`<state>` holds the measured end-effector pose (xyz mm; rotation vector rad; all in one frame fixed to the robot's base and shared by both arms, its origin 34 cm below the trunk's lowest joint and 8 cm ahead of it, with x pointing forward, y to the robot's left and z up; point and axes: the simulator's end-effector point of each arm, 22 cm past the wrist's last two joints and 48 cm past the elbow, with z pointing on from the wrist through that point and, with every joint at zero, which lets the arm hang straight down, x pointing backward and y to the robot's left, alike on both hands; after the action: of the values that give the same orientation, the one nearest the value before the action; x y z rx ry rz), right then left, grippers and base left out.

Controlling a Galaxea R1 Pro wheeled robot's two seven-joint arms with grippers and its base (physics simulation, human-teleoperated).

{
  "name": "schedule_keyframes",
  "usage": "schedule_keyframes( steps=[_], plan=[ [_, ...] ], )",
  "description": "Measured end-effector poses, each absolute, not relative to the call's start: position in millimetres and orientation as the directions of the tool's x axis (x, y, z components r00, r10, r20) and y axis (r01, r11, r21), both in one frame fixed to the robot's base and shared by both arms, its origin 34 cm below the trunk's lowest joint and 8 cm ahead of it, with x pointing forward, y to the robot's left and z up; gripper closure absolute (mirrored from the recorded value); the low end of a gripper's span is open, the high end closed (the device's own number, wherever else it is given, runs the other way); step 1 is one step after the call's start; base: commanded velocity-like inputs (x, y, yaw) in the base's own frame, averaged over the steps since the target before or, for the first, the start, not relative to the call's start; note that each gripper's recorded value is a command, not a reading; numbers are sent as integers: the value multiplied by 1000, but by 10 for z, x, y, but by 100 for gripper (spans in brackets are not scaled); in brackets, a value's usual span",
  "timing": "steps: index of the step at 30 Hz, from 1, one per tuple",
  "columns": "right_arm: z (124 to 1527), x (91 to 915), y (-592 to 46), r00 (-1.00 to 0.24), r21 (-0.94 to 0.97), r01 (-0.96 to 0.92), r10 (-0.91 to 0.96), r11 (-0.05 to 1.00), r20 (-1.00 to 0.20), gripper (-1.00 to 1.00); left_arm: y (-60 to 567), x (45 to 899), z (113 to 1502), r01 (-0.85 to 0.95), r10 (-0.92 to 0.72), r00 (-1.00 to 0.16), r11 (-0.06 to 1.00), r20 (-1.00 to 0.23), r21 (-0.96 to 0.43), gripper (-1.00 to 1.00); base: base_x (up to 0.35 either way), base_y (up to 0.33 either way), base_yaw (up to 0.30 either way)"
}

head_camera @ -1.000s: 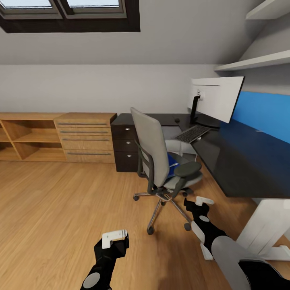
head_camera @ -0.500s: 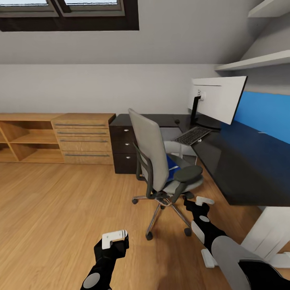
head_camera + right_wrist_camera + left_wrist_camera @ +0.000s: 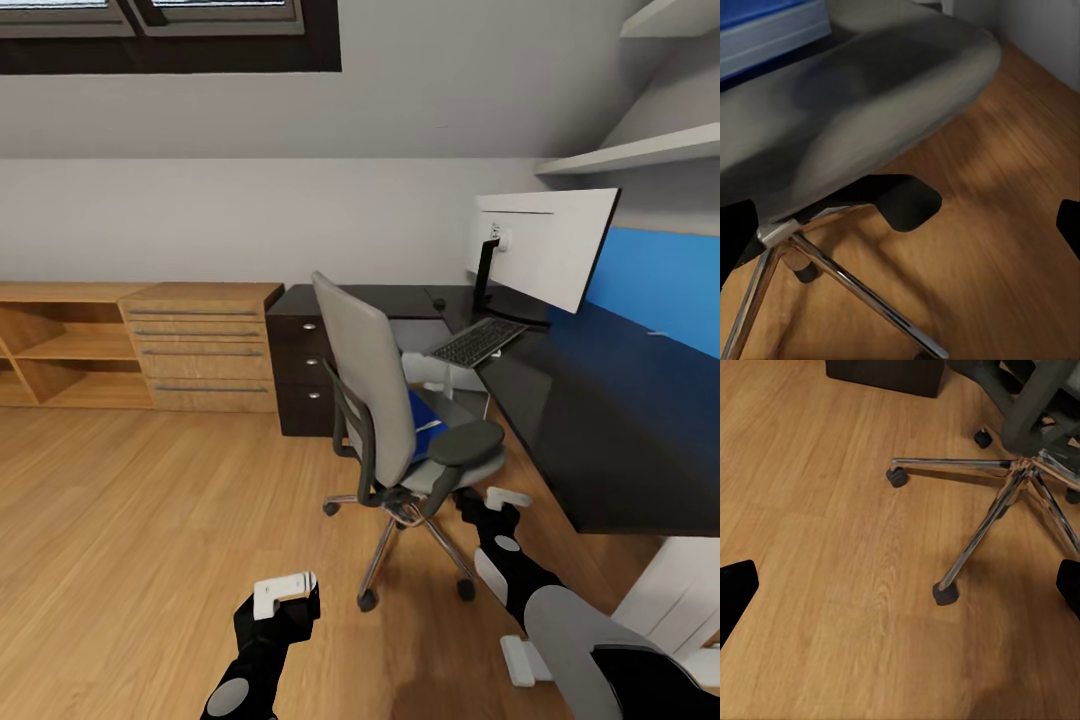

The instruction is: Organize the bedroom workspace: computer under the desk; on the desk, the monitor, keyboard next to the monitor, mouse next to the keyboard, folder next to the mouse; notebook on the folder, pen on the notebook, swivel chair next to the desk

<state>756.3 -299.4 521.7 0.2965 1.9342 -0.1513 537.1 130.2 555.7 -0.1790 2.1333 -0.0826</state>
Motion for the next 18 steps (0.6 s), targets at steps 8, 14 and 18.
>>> schedule_keyframes(
  steps=[8, 14, 18],
  plan=[
    [5277, 7585, -2988, -322, 42, 278, 135, 960, -937, -100, 1300, 5368, 5548, -95, -160, -532, 987, -831, -129, -100, 111, -4, 0],
    [5276, 7582, -2987, -320, 46, 282, 139, 958, -937, -100, 1298, 5367, 5546, -96, -161, -532, 987, -831, -130, -100, 13, 0, 128],
    [5273, 7581, -2976, -320, 46, 280, 138, 959, -937, -100, 1298, 5368, 5547, -96, -161, -532, 987, -831, -130, -100, 1, 0, 254]
  ],
)
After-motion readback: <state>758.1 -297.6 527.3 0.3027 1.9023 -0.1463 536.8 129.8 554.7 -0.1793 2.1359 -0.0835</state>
